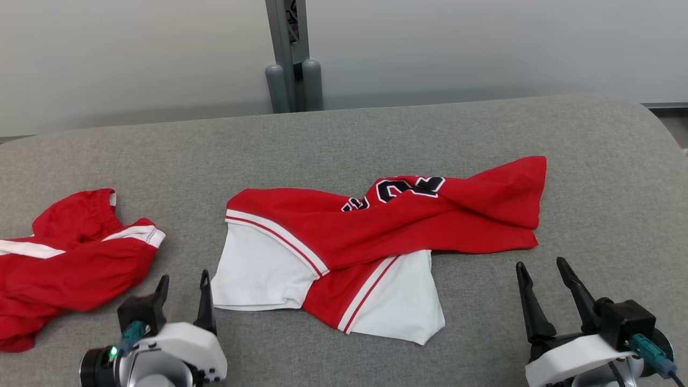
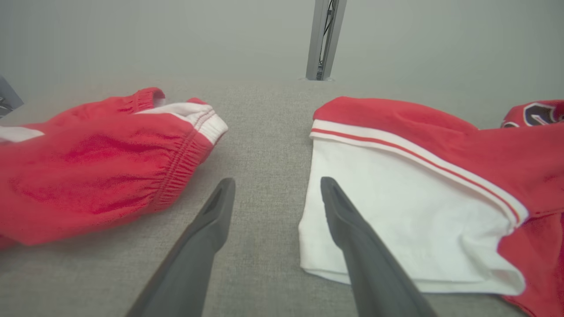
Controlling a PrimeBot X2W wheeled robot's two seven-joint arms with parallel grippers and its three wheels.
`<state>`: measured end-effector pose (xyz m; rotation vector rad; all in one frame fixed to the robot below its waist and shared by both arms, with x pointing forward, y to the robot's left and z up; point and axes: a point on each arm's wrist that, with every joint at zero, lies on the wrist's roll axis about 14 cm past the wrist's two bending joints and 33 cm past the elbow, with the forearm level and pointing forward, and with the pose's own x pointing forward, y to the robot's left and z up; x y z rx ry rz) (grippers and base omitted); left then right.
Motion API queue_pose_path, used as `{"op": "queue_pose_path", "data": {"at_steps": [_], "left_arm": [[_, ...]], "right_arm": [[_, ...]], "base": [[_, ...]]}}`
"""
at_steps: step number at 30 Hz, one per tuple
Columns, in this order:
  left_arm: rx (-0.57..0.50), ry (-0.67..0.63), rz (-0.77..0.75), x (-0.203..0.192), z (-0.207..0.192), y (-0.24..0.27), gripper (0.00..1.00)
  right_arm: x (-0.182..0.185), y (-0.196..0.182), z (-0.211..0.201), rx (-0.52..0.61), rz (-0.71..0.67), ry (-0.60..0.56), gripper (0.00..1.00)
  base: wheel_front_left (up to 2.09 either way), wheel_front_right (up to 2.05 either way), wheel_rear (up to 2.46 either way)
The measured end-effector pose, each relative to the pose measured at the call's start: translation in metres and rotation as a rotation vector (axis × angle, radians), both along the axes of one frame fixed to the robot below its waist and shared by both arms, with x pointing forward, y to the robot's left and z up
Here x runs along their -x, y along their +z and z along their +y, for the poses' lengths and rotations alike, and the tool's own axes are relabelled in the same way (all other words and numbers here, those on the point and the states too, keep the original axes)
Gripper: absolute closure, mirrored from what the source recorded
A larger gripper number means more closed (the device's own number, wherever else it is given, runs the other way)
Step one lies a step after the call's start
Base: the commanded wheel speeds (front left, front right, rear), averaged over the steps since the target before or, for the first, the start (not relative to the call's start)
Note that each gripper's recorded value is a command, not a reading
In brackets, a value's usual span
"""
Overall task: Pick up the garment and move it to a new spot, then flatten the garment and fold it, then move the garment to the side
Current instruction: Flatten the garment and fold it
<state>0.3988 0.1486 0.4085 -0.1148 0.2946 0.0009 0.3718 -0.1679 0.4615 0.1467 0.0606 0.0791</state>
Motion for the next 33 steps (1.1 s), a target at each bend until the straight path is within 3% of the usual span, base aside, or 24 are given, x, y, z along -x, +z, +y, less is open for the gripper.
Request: {"op": "queue_pose_path", "data": {"at_steps": [5,12,20,21,22,23,33], "left_arm": [[0.052,0.051,0.045,0.018,0.01,-0.014,0.0],[0.149,0.028,0.088,0.027,-0.008,-0.025,0.0],[0.137,-0.03,0.137,0.018,-0.023,-0.036,0.0],[0.128,-0.038,0.141,0.017,-0.025,-0.038,0.05],[0.126,-0.046,0.143,0.016,-0.026,-0.039,0.65],[0.121,-0.054,0.151,0.016,-0.028,-0.041,1.0],[0.128,-0.067,0.124,0.014,-0.029,-0.038,1.0]], "right_arm": [[-0.001,-0.001,0.002,-0.002,0.002,0.005,0.0],[-0.001,-0.002,0.008,-0.009,0.006,0.022,0.0],[0.002,-0.004,0.001,0.0,0.013,0.002,0.0],[0.002,-0.004,-0.001,0.001,0.015,-0.003,0.0],[0.003,-0.005,-0.003,0.001,0.016,-0.008,0.0],[0.003,-0.005,-0.004,0.002,0.018,-0.012,0.0],[0.002,-0.036,-0.019,-0.032,0.122,-0.067,0.0]], "base": [[0.0,0.0,0.0],[0.0,0.0,0.0],[0.0,0.0,0.0],[0.0,0.0,0.0],[0.0,0.0,0.0],[0.0,0.0,0.0],[0.0,0.0,0.0]]}}
